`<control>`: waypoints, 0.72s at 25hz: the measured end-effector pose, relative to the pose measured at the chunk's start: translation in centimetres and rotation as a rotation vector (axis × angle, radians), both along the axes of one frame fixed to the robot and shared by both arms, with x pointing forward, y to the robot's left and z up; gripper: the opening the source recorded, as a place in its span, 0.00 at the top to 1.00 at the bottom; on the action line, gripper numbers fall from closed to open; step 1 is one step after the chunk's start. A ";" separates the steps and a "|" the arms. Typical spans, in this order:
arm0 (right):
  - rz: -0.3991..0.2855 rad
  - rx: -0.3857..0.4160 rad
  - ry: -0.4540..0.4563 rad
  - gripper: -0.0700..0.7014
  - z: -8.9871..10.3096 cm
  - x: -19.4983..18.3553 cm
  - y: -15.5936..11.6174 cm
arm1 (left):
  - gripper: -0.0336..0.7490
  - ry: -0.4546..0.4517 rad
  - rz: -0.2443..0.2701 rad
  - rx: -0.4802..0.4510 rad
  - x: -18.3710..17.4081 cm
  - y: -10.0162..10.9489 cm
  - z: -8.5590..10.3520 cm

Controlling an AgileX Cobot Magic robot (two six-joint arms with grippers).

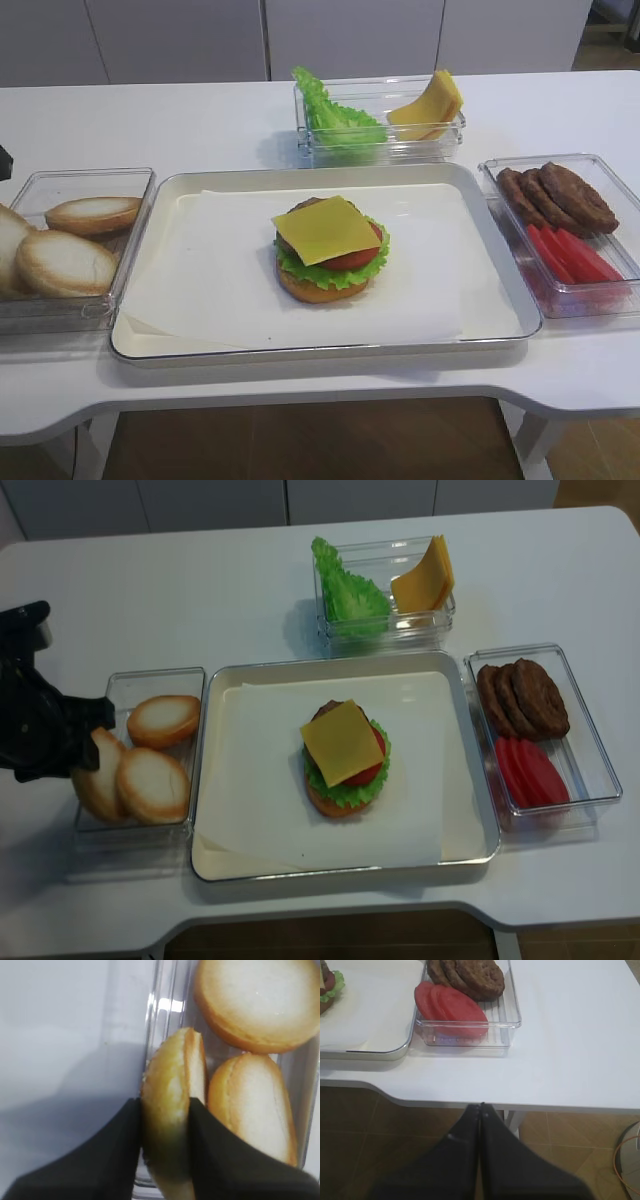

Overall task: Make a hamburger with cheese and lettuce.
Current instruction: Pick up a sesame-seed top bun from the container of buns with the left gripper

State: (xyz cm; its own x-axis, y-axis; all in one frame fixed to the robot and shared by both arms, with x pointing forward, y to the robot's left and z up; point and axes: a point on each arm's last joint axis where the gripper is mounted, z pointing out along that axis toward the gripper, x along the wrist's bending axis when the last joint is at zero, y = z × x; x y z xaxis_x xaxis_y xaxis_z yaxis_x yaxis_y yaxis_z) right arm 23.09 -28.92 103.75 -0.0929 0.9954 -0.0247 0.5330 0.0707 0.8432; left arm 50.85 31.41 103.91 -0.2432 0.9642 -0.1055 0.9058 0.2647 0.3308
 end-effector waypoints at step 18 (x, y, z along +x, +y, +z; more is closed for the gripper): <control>0.006 -0.009 -0.001 0.99 0.0 0.0 0.0 | 0.69 -0.065 -0.019 0.071 -2.0 0.4 2.7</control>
State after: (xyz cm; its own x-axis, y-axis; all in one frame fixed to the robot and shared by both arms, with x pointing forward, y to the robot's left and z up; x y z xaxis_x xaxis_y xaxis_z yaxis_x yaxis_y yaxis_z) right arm 23.09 -28.92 103.75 -0.0985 0.9946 -0.0336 0.5319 0.0811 0.8429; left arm 48.88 31.79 106.61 -0.2199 0.9742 -0.0518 0.8863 0.2216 0.4067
